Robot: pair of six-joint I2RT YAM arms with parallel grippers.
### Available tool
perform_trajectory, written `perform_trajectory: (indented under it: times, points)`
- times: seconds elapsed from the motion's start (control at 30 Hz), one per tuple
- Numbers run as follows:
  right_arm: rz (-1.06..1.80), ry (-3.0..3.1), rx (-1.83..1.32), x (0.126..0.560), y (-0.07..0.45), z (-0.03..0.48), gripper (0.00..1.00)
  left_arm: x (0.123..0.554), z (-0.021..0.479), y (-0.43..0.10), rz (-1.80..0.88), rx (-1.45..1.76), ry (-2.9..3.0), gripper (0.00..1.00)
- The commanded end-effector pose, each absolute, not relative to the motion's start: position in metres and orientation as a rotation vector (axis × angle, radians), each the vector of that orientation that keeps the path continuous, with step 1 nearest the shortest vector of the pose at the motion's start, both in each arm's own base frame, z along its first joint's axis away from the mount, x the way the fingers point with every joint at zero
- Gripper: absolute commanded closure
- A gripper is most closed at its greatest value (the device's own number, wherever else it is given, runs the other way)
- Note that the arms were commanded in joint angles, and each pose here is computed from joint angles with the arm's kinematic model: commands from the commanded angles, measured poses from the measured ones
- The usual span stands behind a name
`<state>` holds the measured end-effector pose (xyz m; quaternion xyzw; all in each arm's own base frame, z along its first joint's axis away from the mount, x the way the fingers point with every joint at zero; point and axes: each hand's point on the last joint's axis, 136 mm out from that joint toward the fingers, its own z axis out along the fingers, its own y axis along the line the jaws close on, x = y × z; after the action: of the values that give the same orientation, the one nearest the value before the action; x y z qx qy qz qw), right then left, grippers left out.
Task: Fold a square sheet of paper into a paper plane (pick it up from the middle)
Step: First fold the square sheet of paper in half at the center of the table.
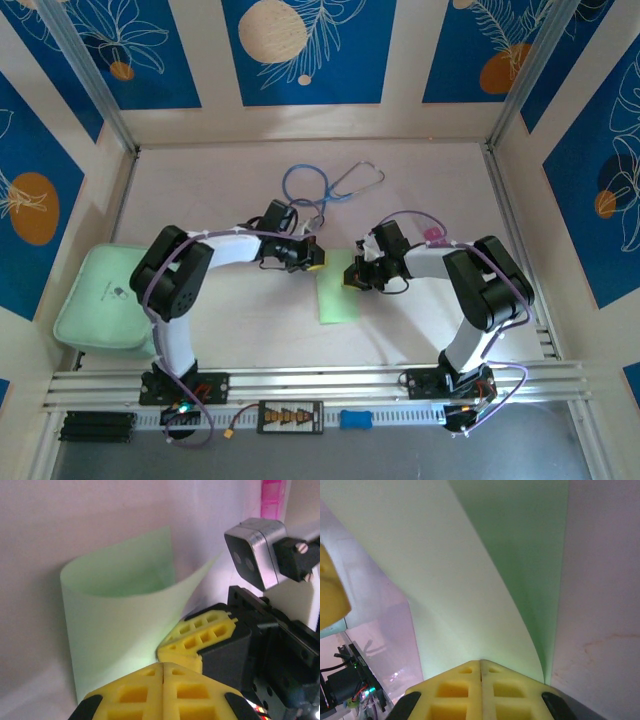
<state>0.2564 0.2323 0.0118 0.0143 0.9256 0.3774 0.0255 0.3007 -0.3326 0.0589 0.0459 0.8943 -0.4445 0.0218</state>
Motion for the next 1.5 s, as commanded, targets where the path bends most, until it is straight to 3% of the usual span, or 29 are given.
perform_trajectory:
  times: [0.0,0.3,0.67,1.13,1.47]
  points:
    - [0.956,3.066,0.159,0.227,0.204,-0.029,1.0,0.304,0.045,-0.332,-1.299,0.198,2.812,1.0]
    - [0.943,3.076,0.171,0.224,0.202,-0.032,1.0,0.293,-0.014,-0.309,-1.122,0.179,2.936,1.0]
    - [0.939,3.074,0.175,0.224,0.201,-0.032,1.0,0.315,0.029,-0.327,-1.187,0.272,2.835,1.0]
    - [0.943,3.076,0.178,0.223,0.201,-0.032,1.0,0.341,-0.017,-0.293,-1.0,0.06,2.898,1.0]
    - [0.943,3.075,0.187,0.222,0.199,-0.031,1.0,0.365,-0.007,-0.28,-0.913,-0.087,2.86,1.0]
